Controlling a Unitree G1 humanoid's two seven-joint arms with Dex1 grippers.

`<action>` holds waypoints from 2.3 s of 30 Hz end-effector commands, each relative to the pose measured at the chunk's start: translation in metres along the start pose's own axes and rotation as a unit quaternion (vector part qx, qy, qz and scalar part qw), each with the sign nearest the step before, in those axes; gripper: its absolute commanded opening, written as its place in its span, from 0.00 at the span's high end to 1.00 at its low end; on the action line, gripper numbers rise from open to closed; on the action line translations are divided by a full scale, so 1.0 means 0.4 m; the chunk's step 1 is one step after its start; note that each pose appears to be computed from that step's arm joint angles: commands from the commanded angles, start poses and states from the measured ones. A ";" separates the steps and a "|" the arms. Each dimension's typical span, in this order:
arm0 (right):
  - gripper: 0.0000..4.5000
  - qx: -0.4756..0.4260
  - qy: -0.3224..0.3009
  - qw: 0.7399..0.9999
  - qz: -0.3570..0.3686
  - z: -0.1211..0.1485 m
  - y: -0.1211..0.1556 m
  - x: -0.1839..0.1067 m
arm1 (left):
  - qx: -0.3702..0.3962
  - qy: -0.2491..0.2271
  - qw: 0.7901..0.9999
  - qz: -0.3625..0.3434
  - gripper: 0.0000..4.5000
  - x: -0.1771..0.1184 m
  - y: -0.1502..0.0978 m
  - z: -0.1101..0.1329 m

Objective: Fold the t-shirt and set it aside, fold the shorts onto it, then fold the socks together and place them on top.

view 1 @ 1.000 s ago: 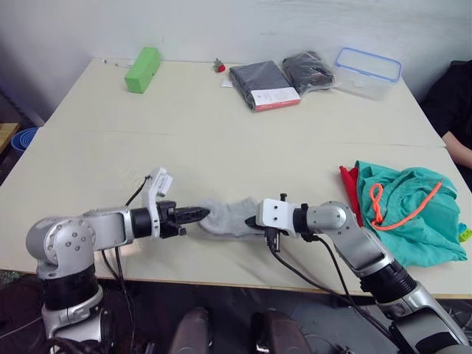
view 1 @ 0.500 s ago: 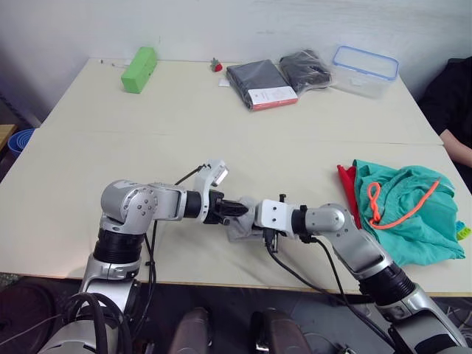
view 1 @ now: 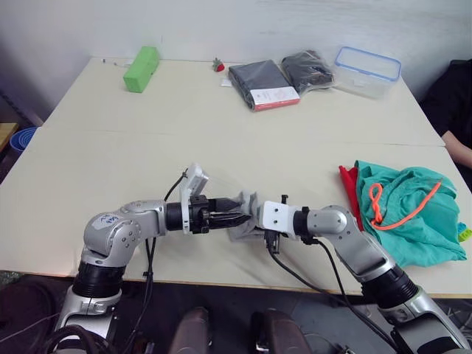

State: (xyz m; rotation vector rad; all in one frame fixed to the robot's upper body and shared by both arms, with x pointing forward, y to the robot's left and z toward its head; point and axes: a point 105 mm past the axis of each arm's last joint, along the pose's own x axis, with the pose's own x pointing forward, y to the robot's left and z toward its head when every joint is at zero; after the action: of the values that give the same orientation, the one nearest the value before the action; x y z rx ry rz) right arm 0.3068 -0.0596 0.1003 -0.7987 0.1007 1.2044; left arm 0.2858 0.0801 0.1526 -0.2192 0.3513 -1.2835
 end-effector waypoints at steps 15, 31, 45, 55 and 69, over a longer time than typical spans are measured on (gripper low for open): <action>1.00 0.008 0.040 0.999 0.009 -0.047 0.012 -0.012 | 0.151 0.066 0.986 0.019 0.85 -0.065 0.054 -0.021; 1.00 0.092 0.037 0.992 -0.074 -0.031 -0.029 -0.178 | 0.219 0.144 0.963 0.058 1.00 0.049 0.124 -0.080; 1.00 0.070 -0.094 0.992 -0.042 0.190 -0.092 -0.106 | 0.239 0.100 0.965 0.023 1.00 0.090 0.075 -0.013; 1.00 0.007 0.048 0.999 -0.023 0.016 -0.040 -0.053 | 0.247 0.109 0.962 0.036 1.00 0.101 0.098 -0.022; 1.00 0.085 0.032 0.994 -0.068 0.003 -0.022 -0.126 | 0.244 0.068 0.967 0.021 1.00 0.102 0.078 0.042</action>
State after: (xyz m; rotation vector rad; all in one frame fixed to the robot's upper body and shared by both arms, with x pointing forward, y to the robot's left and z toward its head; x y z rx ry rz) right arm 0.2961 -0.0984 0.1214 -0.6827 0.2218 1.0374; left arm 0.3277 0.0544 0.1275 0.3329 0.2191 -1.2923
